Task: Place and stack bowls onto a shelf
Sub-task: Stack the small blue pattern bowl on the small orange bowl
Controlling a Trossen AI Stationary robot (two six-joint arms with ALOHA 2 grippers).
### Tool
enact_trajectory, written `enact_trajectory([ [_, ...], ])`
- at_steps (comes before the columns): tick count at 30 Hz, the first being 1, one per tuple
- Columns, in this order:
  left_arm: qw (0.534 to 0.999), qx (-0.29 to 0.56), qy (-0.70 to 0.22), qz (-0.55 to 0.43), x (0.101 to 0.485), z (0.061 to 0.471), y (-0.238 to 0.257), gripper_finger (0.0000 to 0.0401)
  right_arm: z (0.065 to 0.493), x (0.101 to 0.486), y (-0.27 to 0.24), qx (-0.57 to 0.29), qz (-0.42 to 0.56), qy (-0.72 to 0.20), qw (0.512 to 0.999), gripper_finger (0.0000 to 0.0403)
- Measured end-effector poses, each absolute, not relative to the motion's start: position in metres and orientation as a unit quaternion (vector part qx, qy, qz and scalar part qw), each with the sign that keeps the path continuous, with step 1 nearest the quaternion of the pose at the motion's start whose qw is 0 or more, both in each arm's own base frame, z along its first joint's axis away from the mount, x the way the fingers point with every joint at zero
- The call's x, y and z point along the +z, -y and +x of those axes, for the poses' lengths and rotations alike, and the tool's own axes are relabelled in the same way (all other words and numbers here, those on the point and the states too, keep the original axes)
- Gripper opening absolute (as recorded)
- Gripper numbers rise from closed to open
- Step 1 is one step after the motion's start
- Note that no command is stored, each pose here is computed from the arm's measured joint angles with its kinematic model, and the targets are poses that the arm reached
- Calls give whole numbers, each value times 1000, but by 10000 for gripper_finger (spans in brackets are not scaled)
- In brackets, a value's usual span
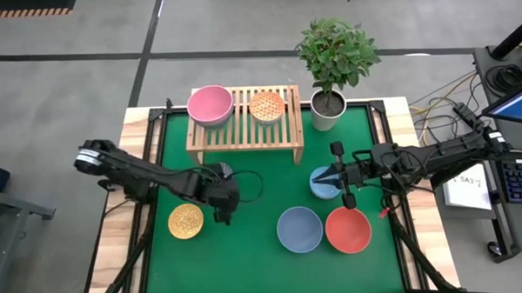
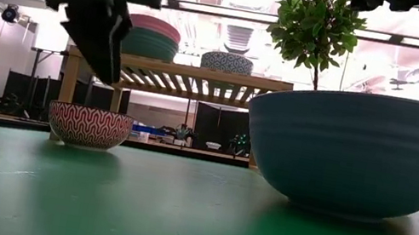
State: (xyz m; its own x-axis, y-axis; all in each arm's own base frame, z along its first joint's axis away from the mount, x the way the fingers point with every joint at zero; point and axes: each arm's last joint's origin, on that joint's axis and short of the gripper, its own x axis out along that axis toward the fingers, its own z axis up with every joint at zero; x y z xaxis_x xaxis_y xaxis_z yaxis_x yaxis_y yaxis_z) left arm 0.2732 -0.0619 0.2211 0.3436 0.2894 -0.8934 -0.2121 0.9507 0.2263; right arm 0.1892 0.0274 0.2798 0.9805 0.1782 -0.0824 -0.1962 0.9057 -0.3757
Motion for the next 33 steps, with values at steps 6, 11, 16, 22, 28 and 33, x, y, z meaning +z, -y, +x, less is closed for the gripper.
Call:
enact_trajectory([
  [6, 795, 167, -582, 42, 201, 279, 54, 223, 189, 279, -27, 97, -196, -28, 976, 9],
  [11, 789, 178, -587, 35, 182, 274, 46, 214, 189, 279, -27, 97, -196, -28, 975, 9],
  [16, 797, 178, -577, 29, 169, 271, 44, 193, 189, 279, -27, 97, -196, -28, 975, 9],
  [22, 797, 180, -576, 26, 168, 271, 45, 107, 189, 279, -27, 97, -197, -28, 975, 9],
  [28, 798, 184, -574, 16, 168, 271, 45, 11, 189, 279, -27, 97, -197, -28, 975, 9],
  [33, 810, 151, -567, -12, 180, 277, 59, 6, 189, 279, -27, 96, -195, -29, 976, 9],
])
